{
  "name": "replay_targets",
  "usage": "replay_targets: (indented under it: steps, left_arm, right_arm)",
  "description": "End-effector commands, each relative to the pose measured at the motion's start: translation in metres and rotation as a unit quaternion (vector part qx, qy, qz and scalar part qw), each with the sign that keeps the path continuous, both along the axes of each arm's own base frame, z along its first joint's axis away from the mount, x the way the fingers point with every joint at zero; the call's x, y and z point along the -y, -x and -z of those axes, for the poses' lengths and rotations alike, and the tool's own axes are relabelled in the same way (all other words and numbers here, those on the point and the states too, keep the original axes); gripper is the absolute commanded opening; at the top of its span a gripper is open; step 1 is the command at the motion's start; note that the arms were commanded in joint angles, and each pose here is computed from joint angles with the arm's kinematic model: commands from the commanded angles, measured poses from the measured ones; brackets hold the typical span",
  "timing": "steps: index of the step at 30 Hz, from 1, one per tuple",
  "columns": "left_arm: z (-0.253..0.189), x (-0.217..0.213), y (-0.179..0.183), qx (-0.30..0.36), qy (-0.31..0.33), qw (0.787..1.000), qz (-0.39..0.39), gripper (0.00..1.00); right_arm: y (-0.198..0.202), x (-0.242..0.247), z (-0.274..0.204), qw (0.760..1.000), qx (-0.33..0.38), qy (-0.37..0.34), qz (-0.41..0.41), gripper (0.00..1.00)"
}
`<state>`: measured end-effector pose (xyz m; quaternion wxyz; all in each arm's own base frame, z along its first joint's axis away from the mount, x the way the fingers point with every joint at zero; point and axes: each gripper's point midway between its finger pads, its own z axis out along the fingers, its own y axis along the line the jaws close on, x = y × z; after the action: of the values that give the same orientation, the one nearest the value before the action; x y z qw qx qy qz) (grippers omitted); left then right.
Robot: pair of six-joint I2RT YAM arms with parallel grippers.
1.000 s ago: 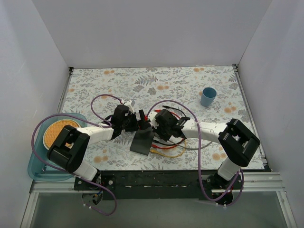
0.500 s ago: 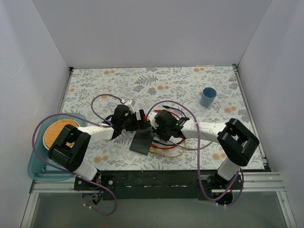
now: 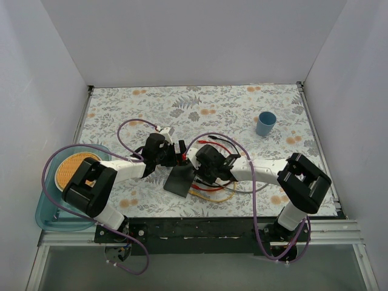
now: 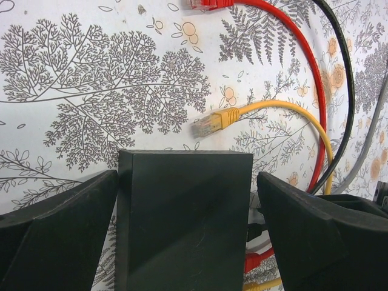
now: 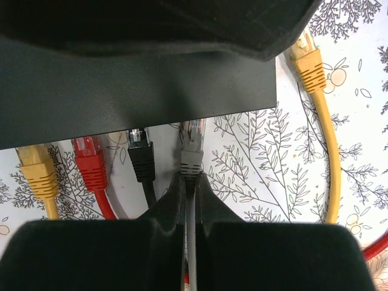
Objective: Insert the plug into the switch port
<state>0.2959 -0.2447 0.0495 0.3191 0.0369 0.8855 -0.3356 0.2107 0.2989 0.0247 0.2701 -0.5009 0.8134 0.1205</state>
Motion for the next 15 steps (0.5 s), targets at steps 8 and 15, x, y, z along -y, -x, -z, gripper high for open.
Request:
replay_targets:
  steps: [8, 15]
  left_arm:
    - [-0.001, 0.007, 0.002, 0.005, 0.004, 1.000, 0.026, 0.98]
    - [0.004, 0.007, 0.004, -0.002, 0.004, 1.000, 0.025, 0.98]
  right_arm:
    - [-0.011, -0.010, -0.028, 0.998, 0.051, -0.045, 0.017, 0.01]
    - [-0.010, -0.010, -0.036, 0.997, 0.054, -0.053, 0.016, 0.01]
